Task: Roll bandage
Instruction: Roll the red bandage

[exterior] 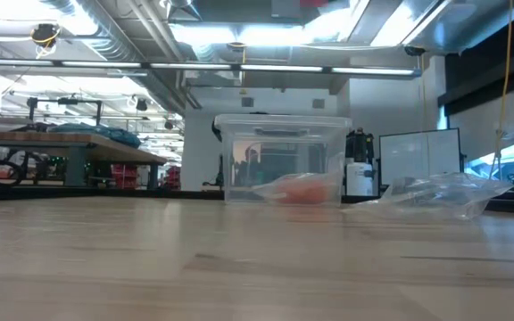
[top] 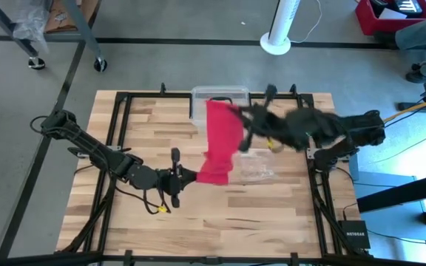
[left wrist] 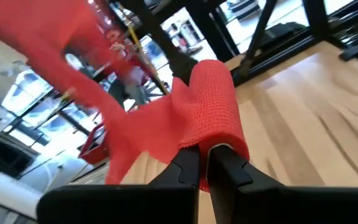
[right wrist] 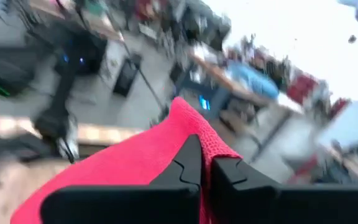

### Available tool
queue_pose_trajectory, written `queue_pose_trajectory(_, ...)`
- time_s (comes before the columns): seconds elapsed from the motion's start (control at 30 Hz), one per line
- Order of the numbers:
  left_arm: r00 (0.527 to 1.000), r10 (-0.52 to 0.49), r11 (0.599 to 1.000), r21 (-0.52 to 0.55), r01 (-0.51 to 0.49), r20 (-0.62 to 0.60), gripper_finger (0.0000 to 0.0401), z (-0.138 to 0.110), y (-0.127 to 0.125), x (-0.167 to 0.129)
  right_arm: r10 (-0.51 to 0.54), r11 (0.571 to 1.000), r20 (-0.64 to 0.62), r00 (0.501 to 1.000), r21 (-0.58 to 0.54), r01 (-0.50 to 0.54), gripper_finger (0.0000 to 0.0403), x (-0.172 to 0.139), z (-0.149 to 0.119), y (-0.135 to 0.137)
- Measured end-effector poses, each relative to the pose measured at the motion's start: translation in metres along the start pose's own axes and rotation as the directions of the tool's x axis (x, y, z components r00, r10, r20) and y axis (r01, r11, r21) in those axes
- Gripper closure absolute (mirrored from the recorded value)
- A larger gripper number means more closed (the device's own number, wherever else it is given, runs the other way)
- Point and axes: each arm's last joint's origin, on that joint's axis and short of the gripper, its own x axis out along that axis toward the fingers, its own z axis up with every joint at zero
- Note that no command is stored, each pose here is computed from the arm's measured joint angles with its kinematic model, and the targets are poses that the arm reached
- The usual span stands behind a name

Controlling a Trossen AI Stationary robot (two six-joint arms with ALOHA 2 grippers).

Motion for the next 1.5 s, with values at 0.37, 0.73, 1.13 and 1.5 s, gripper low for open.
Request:
queue_pose_trajectory(0.37,0.992,-0.102,0.991,0.094,0.095,0.076,0.0397,0.028,-0.012,-0.021,0.006,0.960,-0.293,0.956,0.268,0.076,0.0374,0.060,-0.072,-0.043)
queue_pose_trajectory(0.73,0.974,-0.187,0.982,0.016,0.186,0.131,0.0397,0.060,-0.016,-0.048,0.103,0.937,-0.491,0.865,0.339,0.082,0.0230,0.082,-0.147,-0.028)
queue_pose_trajectory(1.13,0.965,-0.190,0.977,-0.057,0.204,0.183,0.0397,0.074,-0.013,-0.057,0.337,0.896,-0.574,0.746,0.438,-0.067,0.0116,0.054,-0.124,-0.042)
queue_pose_trajectory(1.5,0.970,-0.174,0.981,-0.061,0.187,0.172,0.0397,0.076,-0.015,-0.062,0.472,0.816,-0.535,0.700,0.565,-0.119,0.0113,0.046,-0.111,-0.046)
